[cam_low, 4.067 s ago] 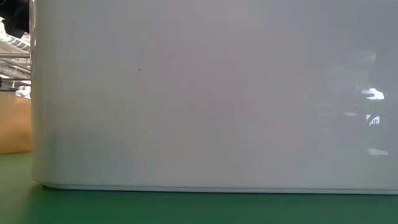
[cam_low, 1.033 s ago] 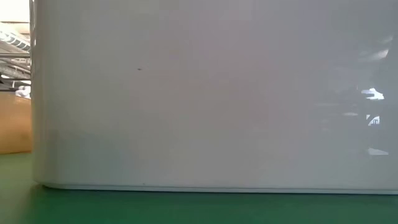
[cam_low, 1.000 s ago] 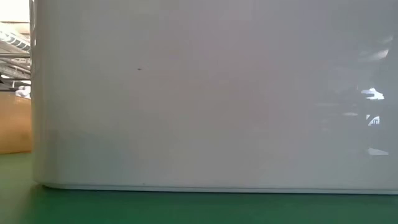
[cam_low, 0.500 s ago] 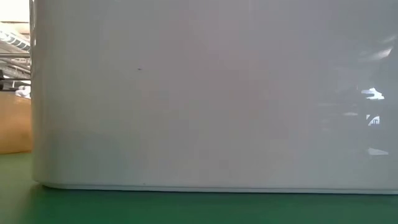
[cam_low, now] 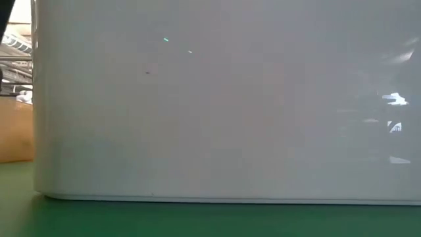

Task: Sort produce into baskets
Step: Put the lemon into the right white bin

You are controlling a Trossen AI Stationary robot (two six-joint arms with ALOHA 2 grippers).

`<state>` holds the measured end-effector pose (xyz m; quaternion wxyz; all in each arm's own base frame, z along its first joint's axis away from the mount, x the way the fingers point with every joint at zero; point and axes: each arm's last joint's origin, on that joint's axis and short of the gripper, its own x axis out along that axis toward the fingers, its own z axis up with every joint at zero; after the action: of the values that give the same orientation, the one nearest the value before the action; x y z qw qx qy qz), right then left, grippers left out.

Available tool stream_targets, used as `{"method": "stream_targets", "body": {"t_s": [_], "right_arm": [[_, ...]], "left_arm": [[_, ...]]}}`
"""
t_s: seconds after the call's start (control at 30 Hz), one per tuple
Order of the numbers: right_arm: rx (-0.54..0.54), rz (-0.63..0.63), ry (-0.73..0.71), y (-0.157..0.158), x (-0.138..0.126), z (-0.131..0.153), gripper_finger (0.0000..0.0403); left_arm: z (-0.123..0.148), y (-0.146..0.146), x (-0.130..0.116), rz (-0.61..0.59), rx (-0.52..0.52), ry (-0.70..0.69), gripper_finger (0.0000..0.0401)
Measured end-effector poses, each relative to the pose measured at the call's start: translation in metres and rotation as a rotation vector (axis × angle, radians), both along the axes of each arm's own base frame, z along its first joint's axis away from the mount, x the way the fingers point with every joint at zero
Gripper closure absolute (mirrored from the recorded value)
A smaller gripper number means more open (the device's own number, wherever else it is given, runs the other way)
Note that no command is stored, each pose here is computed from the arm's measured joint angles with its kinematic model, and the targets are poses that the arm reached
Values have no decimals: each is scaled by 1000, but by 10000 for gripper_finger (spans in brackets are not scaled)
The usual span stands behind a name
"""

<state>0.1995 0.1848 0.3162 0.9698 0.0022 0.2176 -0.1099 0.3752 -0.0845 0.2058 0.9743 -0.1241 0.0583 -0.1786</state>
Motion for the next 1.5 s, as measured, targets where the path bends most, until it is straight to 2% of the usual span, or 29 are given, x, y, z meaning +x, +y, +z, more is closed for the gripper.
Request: {"method": "stream_targets", "body": {"t_s": [0.13,0.27,0.37,0.57,0.77,0.93,1.13,1.3,1.5], "right_arm": [[-172,11,-93,8,-1,10,127],[-285,73,-84,14,-7,12,127],[-341,110,-62,19,-17,9,127],[-466,-39,-132,15,-42,11,140],[-408,-143,-238,-2,-66,14,164],[-342,-160,-259,-11,-71,17,185],[-384,-155,-251,-12,-71,17,202],[-412,-167,-246,-13,-69,18,209],[-440,-182,-244,-15,-66,18,209]], "left_arm": [[-9,-12,34,-62,-2,6,177],[-13,-22,65,-129,-1,5,177],[-20,-25,84,-131,3,23,177],[-22,-25,119,-131,19,-2,177],[-20,-21,146,-122,14,-57,177],[-21,-24,160,-121,10,-90,177],[-34,-30,175,-113,10,-115,177],[-34,-33,190,-91,86,-192,177],[-37,-34,203,-50,91,-234,177]]}}
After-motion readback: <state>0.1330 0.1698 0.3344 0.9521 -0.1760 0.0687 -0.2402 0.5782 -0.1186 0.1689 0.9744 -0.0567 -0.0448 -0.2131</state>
